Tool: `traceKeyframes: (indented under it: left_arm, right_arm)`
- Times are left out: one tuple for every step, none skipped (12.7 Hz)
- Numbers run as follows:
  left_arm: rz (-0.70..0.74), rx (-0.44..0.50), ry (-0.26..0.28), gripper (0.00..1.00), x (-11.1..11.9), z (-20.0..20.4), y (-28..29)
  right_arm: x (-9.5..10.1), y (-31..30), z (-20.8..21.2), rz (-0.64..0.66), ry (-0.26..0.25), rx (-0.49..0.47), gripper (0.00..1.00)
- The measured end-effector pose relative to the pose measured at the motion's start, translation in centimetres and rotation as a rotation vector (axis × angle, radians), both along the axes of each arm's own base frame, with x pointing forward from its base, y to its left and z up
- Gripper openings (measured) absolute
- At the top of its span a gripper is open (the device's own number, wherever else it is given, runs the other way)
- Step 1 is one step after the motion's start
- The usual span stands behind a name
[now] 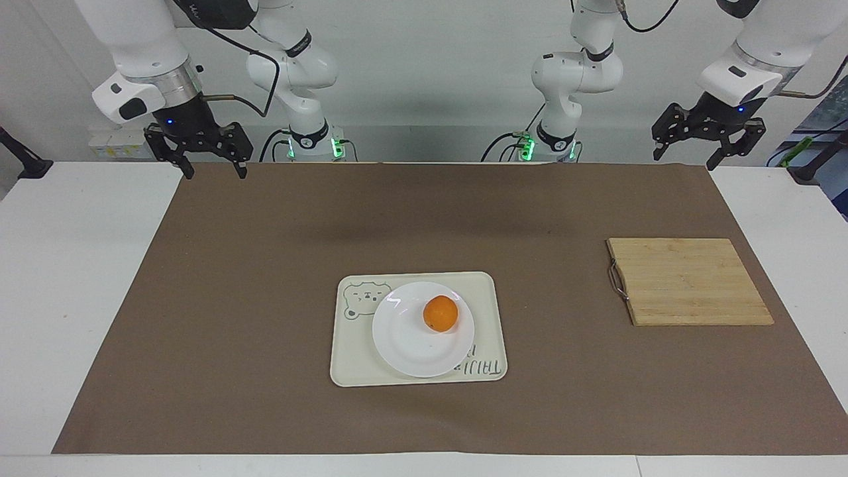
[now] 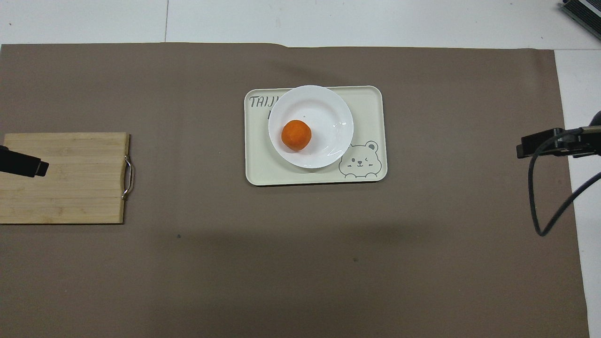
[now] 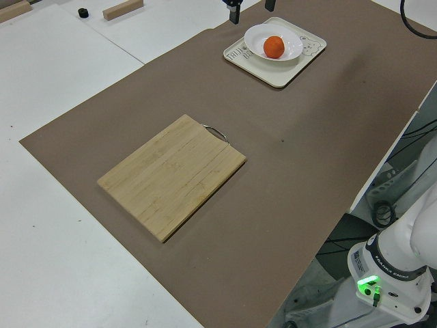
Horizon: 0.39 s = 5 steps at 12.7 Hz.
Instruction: Place orange and plate with both arms
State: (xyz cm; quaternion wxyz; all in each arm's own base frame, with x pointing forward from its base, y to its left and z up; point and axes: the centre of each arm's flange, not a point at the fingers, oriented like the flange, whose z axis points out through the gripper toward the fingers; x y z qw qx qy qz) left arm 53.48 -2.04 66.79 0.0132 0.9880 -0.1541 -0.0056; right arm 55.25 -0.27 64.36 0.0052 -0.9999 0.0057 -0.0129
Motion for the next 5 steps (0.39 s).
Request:
traceKeyframes:
  left_arm:
    - [0.000,0.000,0.000,1.00,0.00,0.00,0.00]
    - [0.000,0.000,0.000,1.00,0.00,0.00,0.00]
    - [0.000,0.000,0.000,1.00,0.00,0.00,0.00]
    - [0.000,0.000,0.000,1.00,0.00,0.00,0.00]
    - [0.000,0.000,0.000,1.00,0.00,0.00,0.00]
  right_arm:
    - [0.00,0.02,0.05,0.000,-0.001,0.002,1.00]
    - [0.00,0.03,0.09,-0.001,-0.002,0.003,1.00]
    - [0.00,0.03,0.11,-0.002,-0.002,0.003,1.00]
    - [0.00,0.04,0.12,-0.003,-0.003,0.003,1.00]
    - [0.00,0.04,0.13,-0.005,-0.003,0.003,1.00]
